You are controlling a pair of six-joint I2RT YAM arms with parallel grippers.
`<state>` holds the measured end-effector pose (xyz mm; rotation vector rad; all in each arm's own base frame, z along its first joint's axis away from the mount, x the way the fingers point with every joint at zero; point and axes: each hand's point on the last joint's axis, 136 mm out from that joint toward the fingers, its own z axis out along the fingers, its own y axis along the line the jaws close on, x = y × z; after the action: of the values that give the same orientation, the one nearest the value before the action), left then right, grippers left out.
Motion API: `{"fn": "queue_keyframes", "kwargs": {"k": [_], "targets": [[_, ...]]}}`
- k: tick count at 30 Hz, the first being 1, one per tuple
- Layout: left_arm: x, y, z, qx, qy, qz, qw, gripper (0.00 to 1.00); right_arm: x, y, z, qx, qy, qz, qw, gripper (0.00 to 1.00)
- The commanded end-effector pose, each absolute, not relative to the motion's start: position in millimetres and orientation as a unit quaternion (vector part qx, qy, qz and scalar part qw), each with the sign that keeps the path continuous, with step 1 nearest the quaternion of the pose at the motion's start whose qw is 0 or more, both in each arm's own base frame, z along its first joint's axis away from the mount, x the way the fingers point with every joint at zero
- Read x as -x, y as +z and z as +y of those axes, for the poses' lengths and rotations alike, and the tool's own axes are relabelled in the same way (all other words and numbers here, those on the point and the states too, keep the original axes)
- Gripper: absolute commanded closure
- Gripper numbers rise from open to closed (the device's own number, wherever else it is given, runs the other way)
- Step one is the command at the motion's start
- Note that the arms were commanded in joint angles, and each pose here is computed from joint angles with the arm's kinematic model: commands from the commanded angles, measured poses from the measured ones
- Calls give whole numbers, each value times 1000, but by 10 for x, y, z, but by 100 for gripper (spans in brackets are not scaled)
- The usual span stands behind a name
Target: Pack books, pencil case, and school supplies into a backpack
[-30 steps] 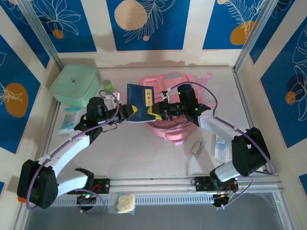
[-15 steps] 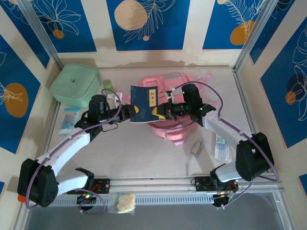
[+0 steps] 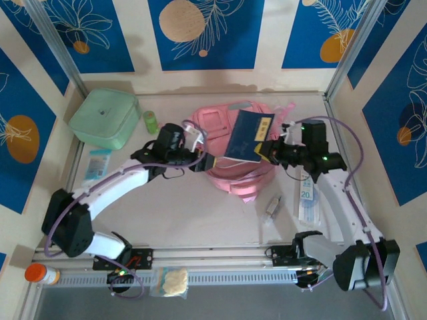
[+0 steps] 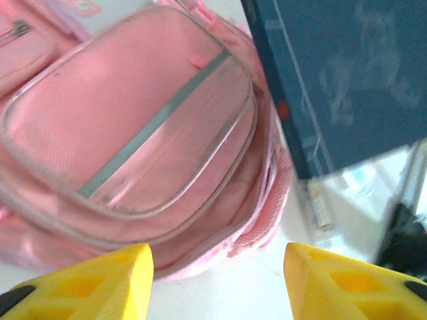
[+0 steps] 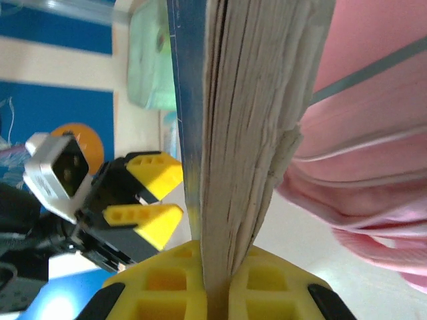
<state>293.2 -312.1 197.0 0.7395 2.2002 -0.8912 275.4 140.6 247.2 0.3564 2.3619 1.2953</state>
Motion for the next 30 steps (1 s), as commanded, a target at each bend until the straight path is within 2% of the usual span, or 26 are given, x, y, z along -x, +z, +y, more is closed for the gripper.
{"fn": "queue_keyframes", "kwargs": {"k": [1, 8, 14, 21, 25, 30], "targets": [[-2979, 1830, -3389, -393, -265, 808, 349, 46, -2569, 2369, 1184, -154, 444, 858, 207, 100], [-3273, 1448, -3834, -463, -204, 793, 340, 44, -2481, 2373, 782, -225, 435, 841, 228, 100], [-3433, 1116, -3966, -494, -149, 795, 320, 37, -2488, 2327, 614, -253, 433, 833, 233, 100], [-3611, 988, -4018, -484, -121, 800, 332, 38, -2518, 2275, 605, -257, 441, 830, 227, 100], [-3753, 972, -3951, -473, -83, 804, 351, 46, -2522, 2259, 610, -256, 444, 828, 227, 100], [-3830, 1026, -3908, -473, -59, 797, 370, 64, -2537, 2289, 628, -250, 452, 825, 230, 100]]}}
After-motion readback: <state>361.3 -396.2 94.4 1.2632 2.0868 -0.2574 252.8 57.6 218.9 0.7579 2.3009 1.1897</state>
